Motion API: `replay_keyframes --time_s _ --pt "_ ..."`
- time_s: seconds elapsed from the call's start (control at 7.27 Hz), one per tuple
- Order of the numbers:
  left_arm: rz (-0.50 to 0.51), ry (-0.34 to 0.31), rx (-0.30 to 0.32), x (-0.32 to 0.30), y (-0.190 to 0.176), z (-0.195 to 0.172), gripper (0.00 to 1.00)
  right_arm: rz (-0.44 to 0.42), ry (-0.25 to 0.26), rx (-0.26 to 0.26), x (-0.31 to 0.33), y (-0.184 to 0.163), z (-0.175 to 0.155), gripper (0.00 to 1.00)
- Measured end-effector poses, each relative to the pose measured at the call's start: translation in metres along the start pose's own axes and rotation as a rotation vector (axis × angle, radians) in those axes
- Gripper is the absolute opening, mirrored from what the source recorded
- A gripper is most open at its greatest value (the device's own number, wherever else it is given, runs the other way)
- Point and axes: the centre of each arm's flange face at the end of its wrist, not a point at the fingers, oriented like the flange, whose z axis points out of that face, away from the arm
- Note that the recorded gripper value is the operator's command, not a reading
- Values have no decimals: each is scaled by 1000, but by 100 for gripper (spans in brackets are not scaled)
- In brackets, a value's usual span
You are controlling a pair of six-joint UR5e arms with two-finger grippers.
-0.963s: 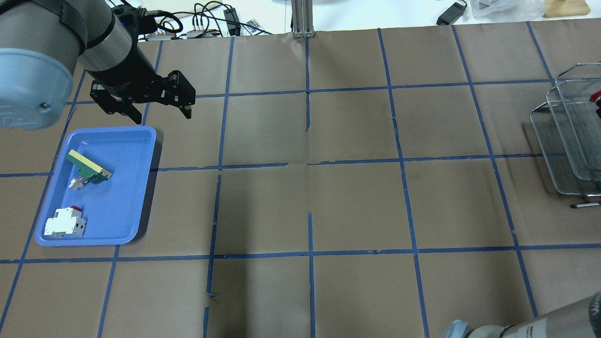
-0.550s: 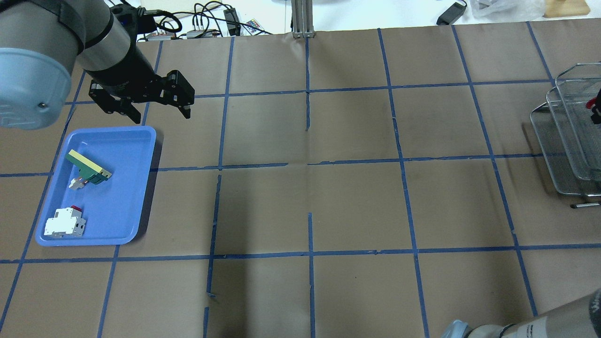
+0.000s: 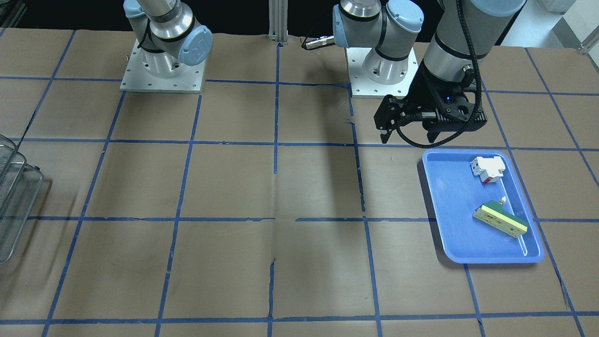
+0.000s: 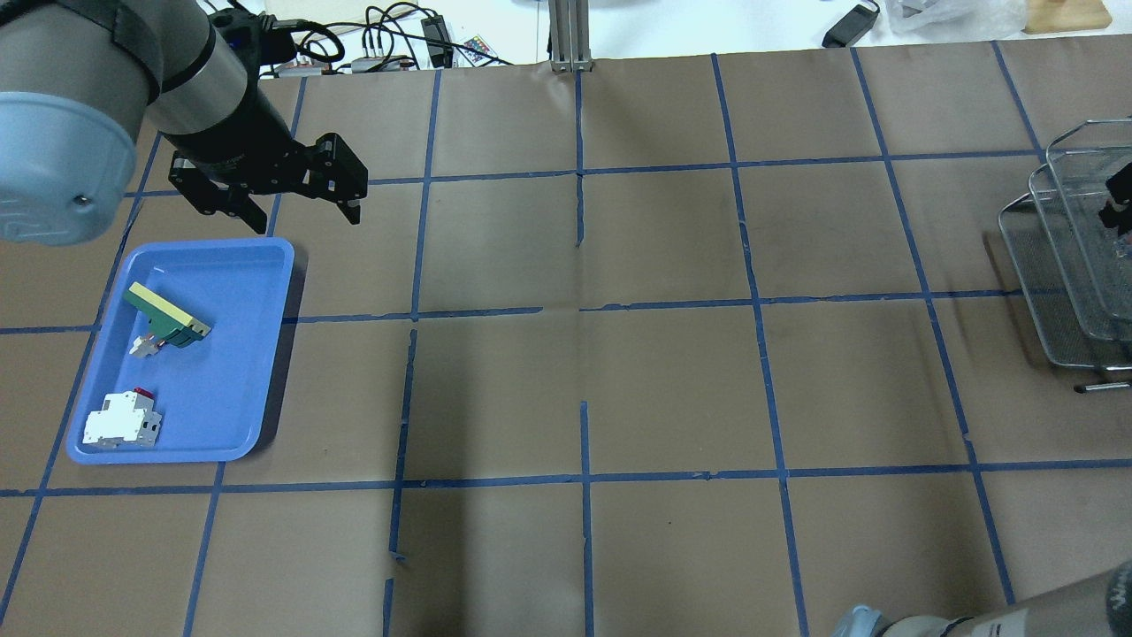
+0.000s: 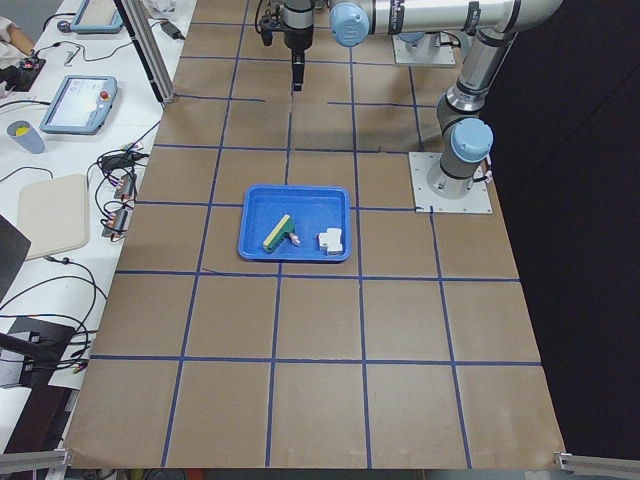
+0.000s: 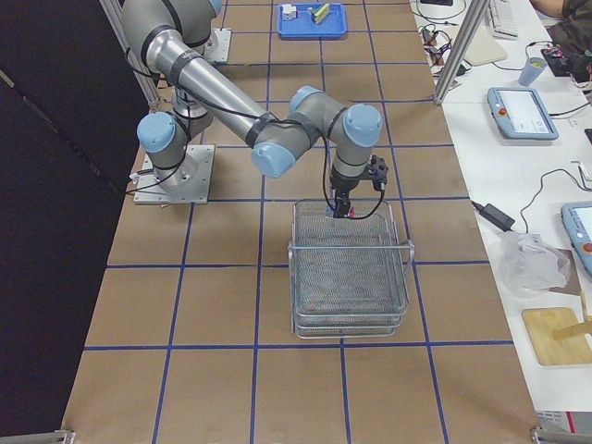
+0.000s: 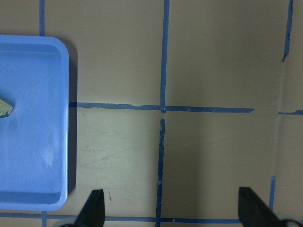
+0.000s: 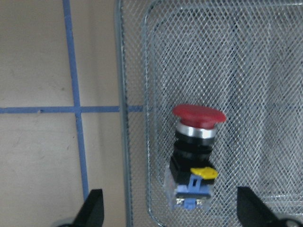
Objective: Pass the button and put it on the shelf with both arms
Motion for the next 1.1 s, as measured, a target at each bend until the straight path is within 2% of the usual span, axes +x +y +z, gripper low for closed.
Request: replay_keyframes --time_s 0.14,0.41,0.69,0.96,1.1 --pt "0 0 1 0 0 0 100 16 -4 -5 -31 14 -28 100" --pt "-2 0 2 -1 -2 1 100 59 5 -11 -142 33 -76 100" --pt "-2 -1 2 -1 -2 2 100 97 19 -26 -262 50 -92 100" --pt "0 1 -1 0 0 2 100 43 32 -18 -357 80 -99 100" --pt "1 4 -3 1 1 1 100 22 35 -15 -384 100 -99 100"
